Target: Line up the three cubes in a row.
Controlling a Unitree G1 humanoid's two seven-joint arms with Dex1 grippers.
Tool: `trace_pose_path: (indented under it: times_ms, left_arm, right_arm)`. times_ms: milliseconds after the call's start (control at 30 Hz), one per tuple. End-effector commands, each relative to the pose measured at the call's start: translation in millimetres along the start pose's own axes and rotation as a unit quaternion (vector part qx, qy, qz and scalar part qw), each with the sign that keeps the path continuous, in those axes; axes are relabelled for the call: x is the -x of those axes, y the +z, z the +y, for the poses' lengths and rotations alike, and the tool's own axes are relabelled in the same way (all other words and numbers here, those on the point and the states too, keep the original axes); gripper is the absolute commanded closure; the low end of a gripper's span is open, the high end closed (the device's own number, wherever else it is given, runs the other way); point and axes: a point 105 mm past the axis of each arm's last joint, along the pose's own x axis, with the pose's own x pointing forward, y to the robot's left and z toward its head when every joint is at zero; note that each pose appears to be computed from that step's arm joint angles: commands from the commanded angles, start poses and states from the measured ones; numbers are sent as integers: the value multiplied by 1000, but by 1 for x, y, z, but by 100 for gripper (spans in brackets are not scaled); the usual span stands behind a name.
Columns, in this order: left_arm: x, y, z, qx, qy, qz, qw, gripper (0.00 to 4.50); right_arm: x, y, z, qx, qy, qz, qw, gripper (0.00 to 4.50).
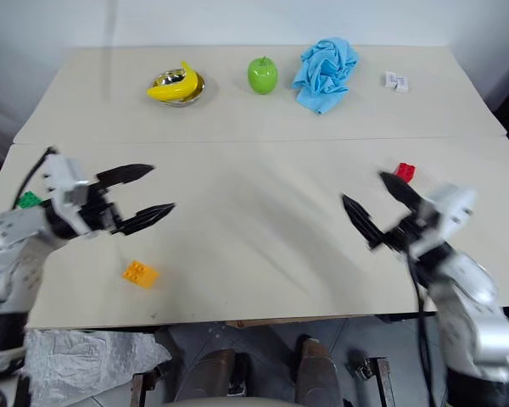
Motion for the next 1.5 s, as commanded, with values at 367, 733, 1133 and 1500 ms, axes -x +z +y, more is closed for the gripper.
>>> trace_pose_path:
  times_ms: [367, 733, 1133, 1500]
  left_arm:
    - [-32, -12, -7, 2, -97, -13, 995, 5]
    - [-27, -3, -18, 1, -98, -10, 995, 5]
    - [-21, 7, -9, 5, -48, -24, 999, 5]
    - [-21, 11, -4, -9, -42, -23, 999, 0]
  right_arm:
    - [38, -10, -55, 22, -166, 38, 985, 0]
    - [-82, -17, -90, -47, -241, 90, 965, 0]
    - [-119, -44, -110, -56, -282, 137, 948, 0]
    - [-126, -56, -106, -64, -272, 113, 953, 160]
